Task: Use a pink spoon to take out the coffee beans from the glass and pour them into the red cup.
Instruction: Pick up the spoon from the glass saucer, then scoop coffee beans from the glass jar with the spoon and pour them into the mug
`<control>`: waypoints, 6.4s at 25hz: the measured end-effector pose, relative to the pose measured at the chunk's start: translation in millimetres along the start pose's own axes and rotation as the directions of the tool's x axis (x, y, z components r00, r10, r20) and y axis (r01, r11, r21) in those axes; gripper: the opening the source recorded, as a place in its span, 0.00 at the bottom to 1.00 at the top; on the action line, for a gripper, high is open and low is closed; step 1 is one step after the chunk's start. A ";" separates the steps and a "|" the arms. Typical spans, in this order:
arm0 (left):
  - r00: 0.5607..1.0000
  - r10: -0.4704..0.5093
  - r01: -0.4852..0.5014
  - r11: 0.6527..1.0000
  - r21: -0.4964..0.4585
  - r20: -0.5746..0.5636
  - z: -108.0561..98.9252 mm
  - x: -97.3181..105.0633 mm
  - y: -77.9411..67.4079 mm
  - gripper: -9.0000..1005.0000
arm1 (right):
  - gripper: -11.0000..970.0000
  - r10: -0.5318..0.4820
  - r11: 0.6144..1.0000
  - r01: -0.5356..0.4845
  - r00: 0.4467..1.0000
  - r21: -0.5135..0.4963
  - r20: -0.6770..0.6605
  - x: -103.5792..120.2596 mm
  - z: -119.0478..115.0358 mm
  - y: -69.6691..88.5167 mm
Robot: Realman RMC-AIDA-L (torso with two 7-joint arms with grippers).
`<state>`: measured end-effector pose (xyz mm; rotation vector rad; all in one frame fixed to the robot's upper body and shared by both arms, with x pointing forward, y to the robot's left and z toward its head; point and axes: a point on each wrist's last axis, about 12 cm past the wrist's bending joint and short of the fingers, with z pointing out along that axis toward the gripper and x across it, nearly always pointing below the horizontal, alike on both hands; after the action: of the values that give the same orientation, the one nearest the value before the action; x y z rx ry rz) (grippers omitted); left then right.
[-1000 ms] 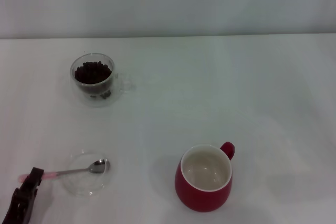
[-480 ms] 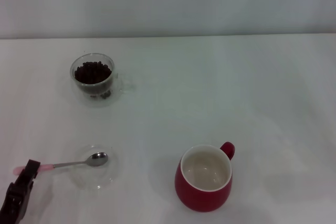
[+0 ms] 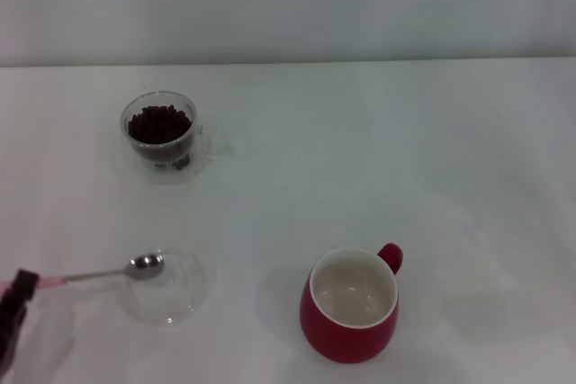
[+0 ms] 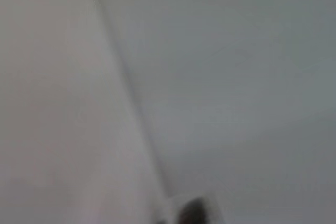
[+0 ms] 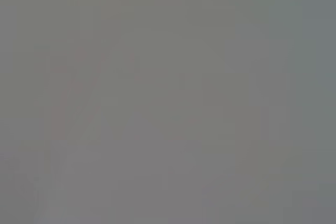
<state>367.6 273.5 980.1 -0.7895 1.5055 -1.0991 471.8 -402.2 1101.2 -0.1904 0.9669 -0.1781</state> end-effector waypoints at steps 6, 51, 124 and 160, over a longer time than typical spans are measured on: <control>0.994 0.104 -0.102 0.984 0.148 -0.010 9.7 -26.8 -7.4 0.14 | 0.38 0.009 1.000 -0.009 1.000 -0.013 0.003 1.0 3.5 3.4; 0.626 0.634 -0.553 0.771 0.315 -0.453 202.4 -215.3 -113.7 0.14 | 0.38 0.285 0.908 -0.247 0.956 -0.339 0.065 -31.1 -71.4 63.6; 0.646 0.654 -0.634 0.747 0.200 -0.394 240.4 -125.8 -76.0 0.14 | 0.39 0.267 0.917 -0.267 0.963 -0.297 -0.042 -21.4 -78.9 64.8; 0.944 0.243 -0.251 0.968 -0.011 -0.225 182.3 -129.1 -30.7 0.14 | 0.39 0.254 0.915 -0.263 0.965 -0.307 -0.069 -10.3 -60.4 69.4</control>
<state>571.2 337.4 1053.1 -0.4977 1.7659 -0.9945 420.5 -337.5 1059.4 -0.3498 1.0354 0.2208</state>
